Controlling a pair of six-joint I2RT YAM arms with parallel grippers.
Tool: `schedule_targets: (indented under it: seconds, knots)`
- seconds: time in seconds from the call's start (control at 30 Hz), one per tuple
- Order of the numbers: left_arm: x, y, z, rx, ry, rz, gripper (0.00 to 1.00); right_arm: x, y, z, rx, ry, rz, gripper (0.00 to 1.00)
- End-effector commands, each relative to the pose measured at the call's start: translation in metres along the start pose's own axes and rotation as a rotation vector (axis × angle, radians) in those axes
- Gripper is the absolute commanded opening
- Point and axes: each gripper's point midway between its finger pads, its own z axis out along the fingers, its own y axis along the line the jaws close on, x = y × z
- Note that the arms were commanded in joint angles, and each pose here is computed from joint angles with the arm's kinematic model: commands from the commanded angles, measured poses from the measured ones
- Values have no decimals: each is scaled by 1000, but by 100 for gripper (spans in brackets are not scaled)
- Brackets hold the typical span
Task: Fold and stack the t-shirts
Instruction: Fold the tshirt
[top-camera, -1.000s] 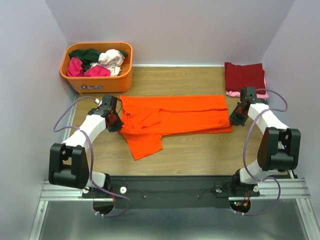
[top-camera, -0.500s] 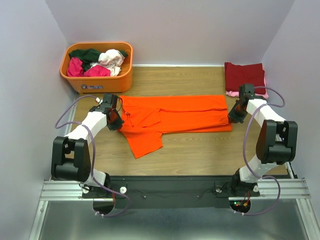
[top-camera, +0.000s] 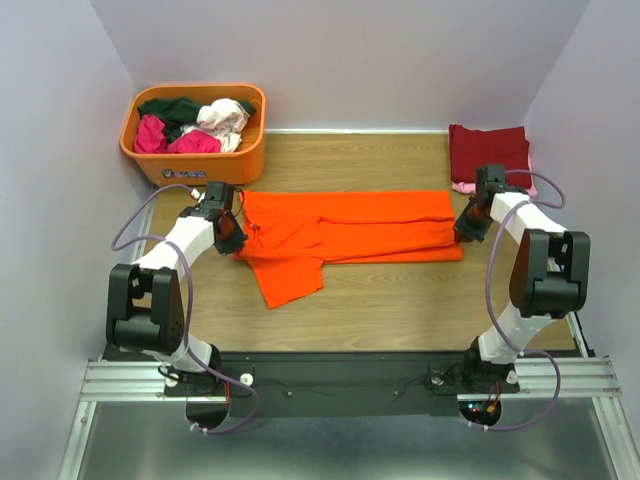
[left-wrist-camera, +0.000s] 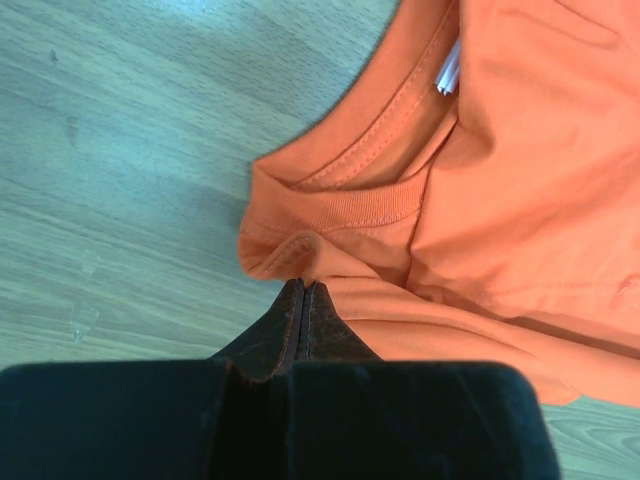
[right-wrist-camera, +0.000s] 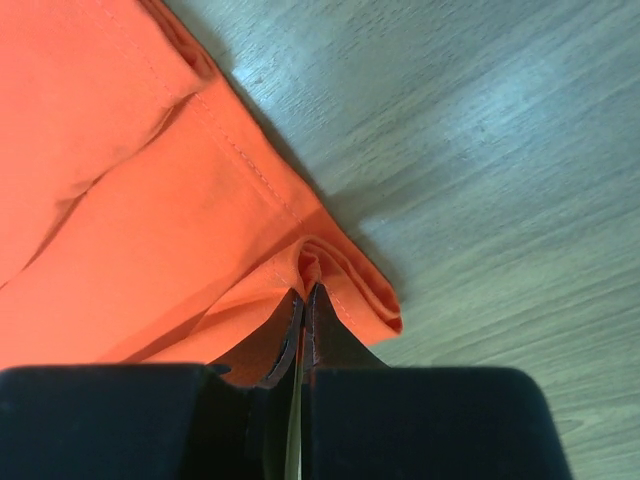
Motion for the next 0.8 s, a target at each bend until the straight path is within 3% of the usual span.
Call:
schedule_targets:
  seconds: [0.0, 0.2, 0.27, 0.4, 0.43, 0.5, 0.57, 0.77]
  knots:
    - [-19, -3, -2, -1, -54, 1, 0, -19, 11, 2, -32, -46, 1, 1]
    - [-20, -3, 6, -10, -53, 7, 0, -18, 14, 14, -41, -35, 1, 3]
    - [-22, -4, 7, -5, -57, 14, 1, -19, 19, 15, -64, -29, -3, 16]
    - [-28, -8, -3, 14, -76, 16, 28, -24, 30, 4, -99, -57, -46, 39]
    - [-33, -10, -11, 27, -98, 17, 40, -28, 35, -5, -118, -82, -58, 44]
    - [-36, -8, -19, 29, -119, 18, 52, -26, 45, -16, -149, -98, -98, 59]
    - [-35, -6, -31, 44, -146, 16, 70, -19, 60, -35, -215, -114, -134, 72]
    - [-13, 11, -56, 75, -180, 9, 81, 39, 107, -79, -364, -108, -280, 82]
